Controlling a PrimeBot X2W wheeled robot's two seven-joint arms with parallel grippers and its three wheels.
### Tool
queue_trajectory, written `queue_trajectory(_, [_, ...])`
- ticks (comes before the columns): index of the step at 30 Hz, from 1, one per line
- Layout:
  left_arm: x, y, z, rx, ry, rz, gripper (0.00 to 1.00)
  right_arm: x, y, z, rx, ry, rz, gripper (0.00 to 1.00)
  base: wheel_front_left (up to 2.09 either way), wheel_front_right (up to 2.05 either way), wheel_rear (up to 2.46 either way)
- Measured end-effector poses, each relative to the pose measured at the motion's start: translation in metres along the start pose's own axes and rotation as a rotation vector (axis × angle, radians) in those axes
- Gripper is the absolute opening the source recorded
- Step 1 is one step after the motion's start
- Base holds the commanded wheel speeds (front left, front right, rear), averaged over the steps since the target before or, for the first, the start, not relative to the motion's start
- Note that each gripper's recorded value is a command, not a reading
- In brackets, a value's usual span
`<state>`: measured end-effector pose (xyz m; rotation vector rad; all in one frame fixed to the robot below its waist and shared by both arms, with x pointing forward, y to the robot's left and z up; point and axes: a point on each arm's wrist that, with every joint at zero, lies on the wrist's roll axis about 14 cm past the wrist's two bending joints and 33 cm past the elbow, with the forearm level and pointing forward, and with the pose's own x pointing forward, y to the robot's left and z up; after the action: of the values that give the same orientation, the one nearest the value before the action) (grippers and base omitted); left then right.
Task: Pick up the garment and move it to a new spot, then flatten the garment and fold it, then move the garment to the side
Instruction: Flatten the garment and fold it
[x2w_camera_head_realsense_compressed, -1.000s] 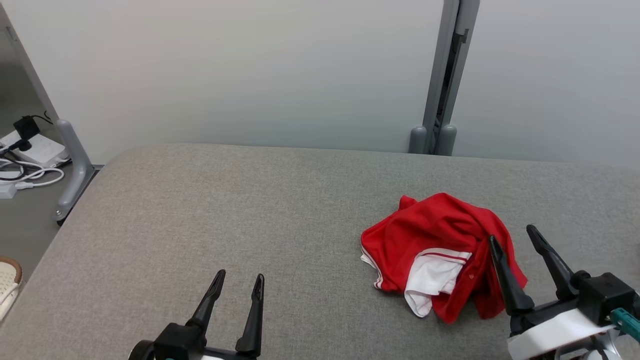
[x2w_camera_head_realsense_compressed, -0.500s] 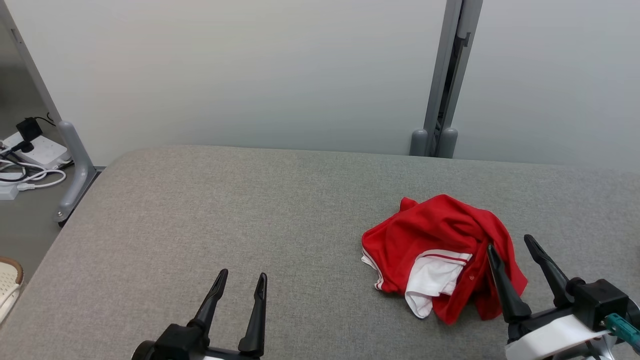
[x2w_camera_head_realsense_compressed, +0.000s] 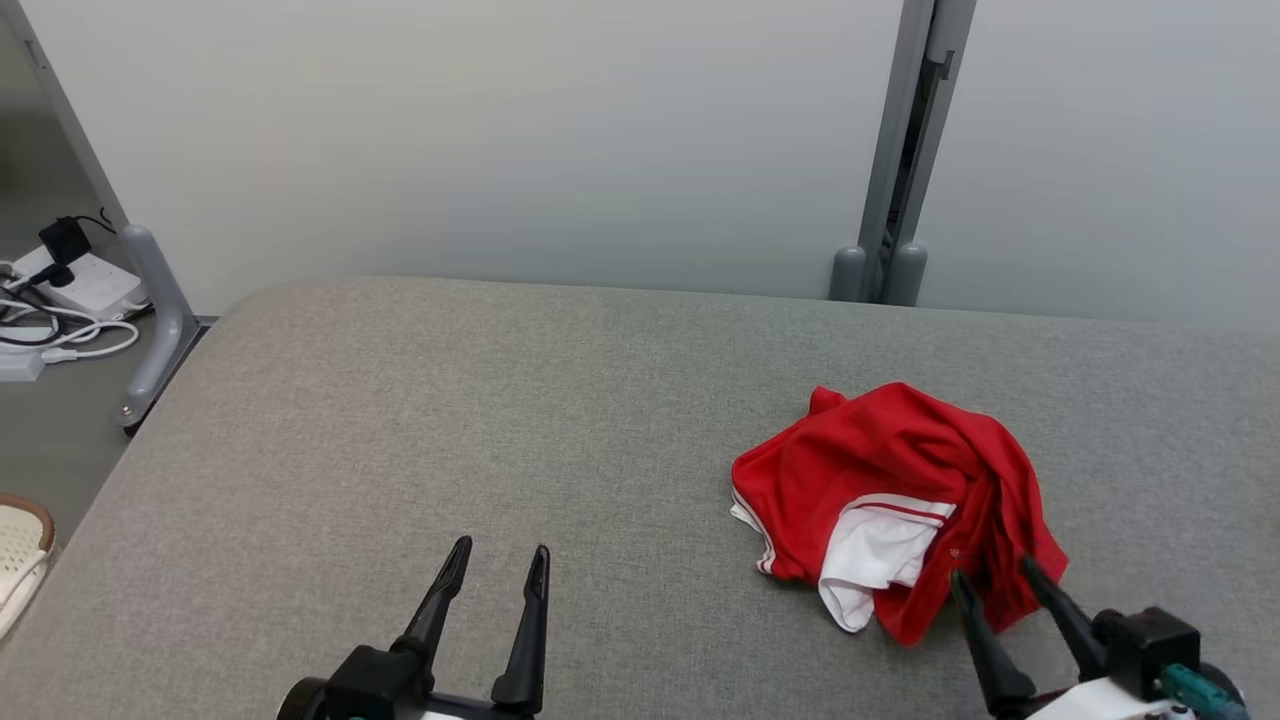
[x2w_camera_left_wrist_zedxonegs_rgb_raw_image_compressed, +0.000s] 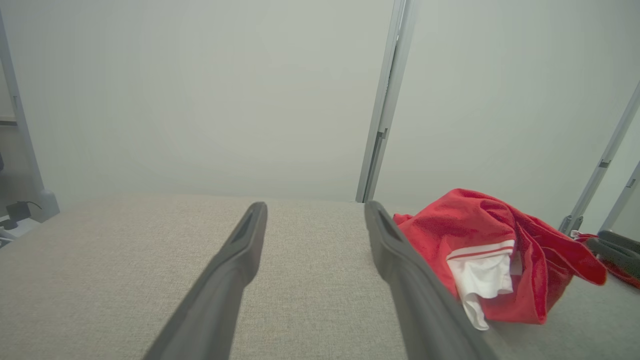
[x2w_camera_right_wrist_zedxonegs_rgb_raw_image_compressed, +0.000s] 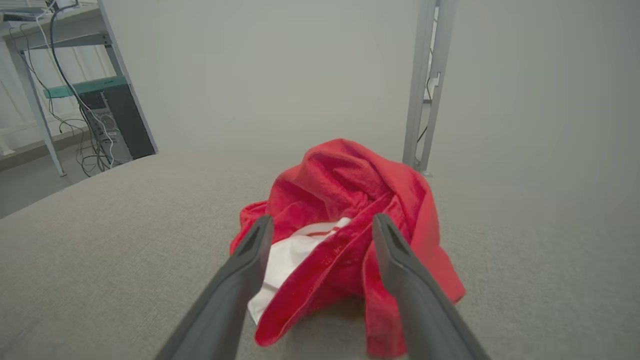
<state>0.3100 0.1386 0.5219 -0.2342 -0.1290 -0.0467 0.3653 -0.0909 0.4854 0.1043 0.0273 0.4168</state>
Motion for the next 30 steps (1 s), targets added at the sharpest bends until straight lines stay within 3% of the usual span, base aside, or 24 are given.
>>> queue_trajectory(5, [-0.002, 0.001, -0.006, -0.001, 0.019, 0.010, 1.00, 0.001, 0.005, -0.038, 0.050, 0.126, 0.015, 1.00, 0.00, 0.00, 0.00])
queue_trajectory(17, [-0.007, 0.018, -0.007, 0.011, 0.026, 0.080, 1.00, 0.021, 0.022, -0.074, 0.131, 0.265, 0.063, 1.00, 0.00, 0.00, 0.00])
queue_trajectory(18, [-0.007, 0.018, -0.007, 0.011, 0.027, 0.083, 1.00, 0.021, 0.023, -0.077, 0.130, 0.274, 0.066, 0.58, 0.00, 0.00, 0.00])
queue_trajectory(21, [-0.008, 0.020, -0.007, 0.012, 0.028, 0.090, 1.00, 0.023, 0.023, -0.081, 0.132, 0.293, 0.067, 0.00, 0.00, 0.00, 0.00])
queue_trajectory(30, [-0.007, 0.021, -0.005, 0.009, 0.020, 0.098, 1.00, 0.034, 0.019, -0.069, 0.120, 0.260, 0.067, 0.00, 0.00, 0.00, 0.00])
